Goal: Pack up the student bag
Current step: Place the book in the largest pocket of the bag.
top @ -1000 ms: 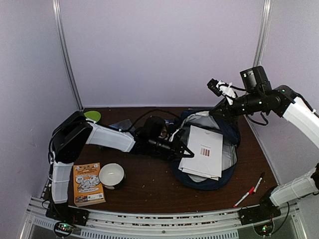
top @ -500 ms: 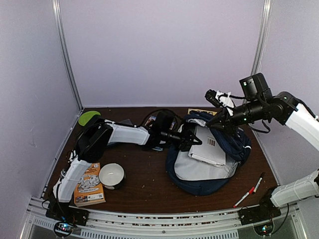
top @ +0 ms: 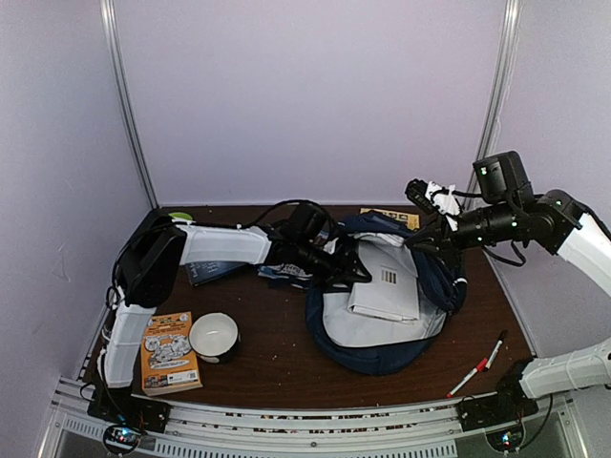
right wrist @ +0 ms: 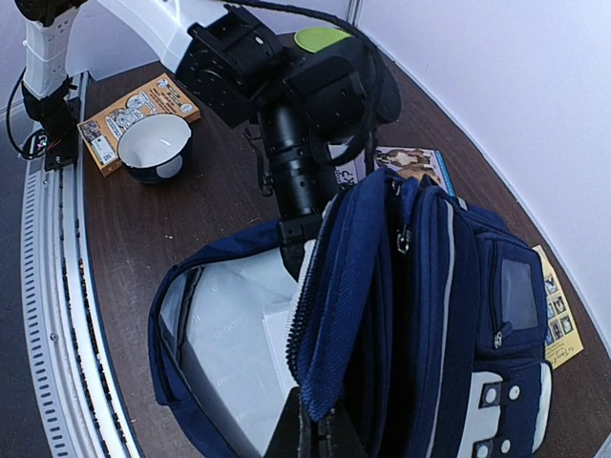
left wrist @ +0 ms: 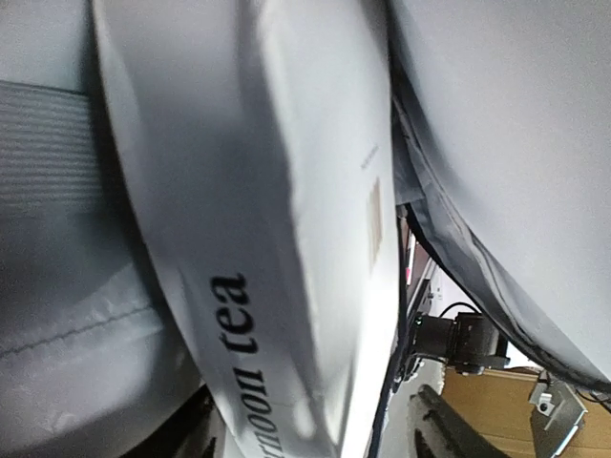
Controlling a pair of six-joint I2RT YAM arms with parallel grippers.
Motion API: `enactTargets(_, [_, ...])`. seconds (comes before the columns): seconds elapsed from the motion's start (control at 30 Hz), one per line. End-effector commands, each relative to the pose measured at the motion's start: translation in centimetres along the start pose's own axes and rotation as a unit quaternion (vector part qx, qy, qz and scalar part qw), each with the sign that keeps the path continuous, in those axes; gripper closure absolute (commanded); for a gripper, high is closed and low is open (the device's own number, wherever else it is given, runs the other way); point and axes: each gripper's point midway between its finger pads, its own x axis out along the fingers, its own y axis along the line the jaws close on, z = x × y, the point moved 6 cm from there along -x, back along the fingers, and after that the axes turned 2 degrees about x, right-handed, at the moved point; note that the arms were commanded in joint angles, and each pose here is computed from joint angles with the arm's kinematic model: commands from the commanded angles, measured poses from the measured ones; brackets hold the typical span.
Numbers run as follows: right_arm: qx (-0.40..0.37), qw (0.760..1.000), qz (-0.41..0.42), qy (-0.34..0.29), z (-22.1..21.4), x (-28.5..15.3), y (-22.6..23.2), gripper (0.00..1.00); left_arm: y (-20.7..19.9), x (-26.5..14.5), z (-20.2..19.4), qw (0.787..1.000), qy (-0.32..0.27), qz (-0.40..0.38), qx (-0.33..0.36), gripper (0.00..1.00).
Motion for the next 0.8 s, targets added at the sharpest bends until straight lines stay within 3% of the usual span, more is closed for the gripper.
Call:
enactTargets(0.0, [-0.012,0.999,-0.032,-0.027,0.3,-1.5,-0.5,1.0,0.2,-4.8,0.9,0.996,-0.057,0.052,0.04,0.28])
enactTargets(0.03, [-0.009,0.999,-0.039,-0.026,0.1,-1.6,-0.7,1.0,0.4,-4.9,0.6,0.996,-0.058,0.051,0.042,0.15])
enactTargets(0.1, [-0.001,0.998,-0.05,-0.025,-0.2,-1.6,-1.1,1.0,0.4,-5.3,0.1,0.995,-0.067,0.046,0.048,0.11])
enactTargets(0.23, [0.017,0.998,-0.057,-0.021,-0.5,-0.8,-1.7,1.0,-0.3,-5.3,-0.5,0.992,-0.091,0.043,0.077,0.1])
enactTargets(0.33, [0.023,0.997,-0.067,-0.021,-0.2,-0.3,-2.3,1.0,-2.7,-4.3,-1.6,0.982,-0.104,0.052,0.151,0.16])
enactTargets(0.5, [0.021,0.998,-0.064,-0.006,0.2,0.5,-2.9,1.0,-6.4,-5.1,-2.5,0.937,-0.185,0.099,0.279,0.18])
enactTargets(0.63, [0.037,0.997,-0.06,0.003,0.3,1.3,-3.0,1.0,-5.5,-5.4,-2.5,0.912,-0.241,0.161,0.288,0.18])
enactTargets(0.77, [0.043,0.994,-0.102,0.001,0.6,0.7,-4.3,1.0,-4.9,-6.1,-4.6,0.902,-0.275,0.138,0.304,0.2])
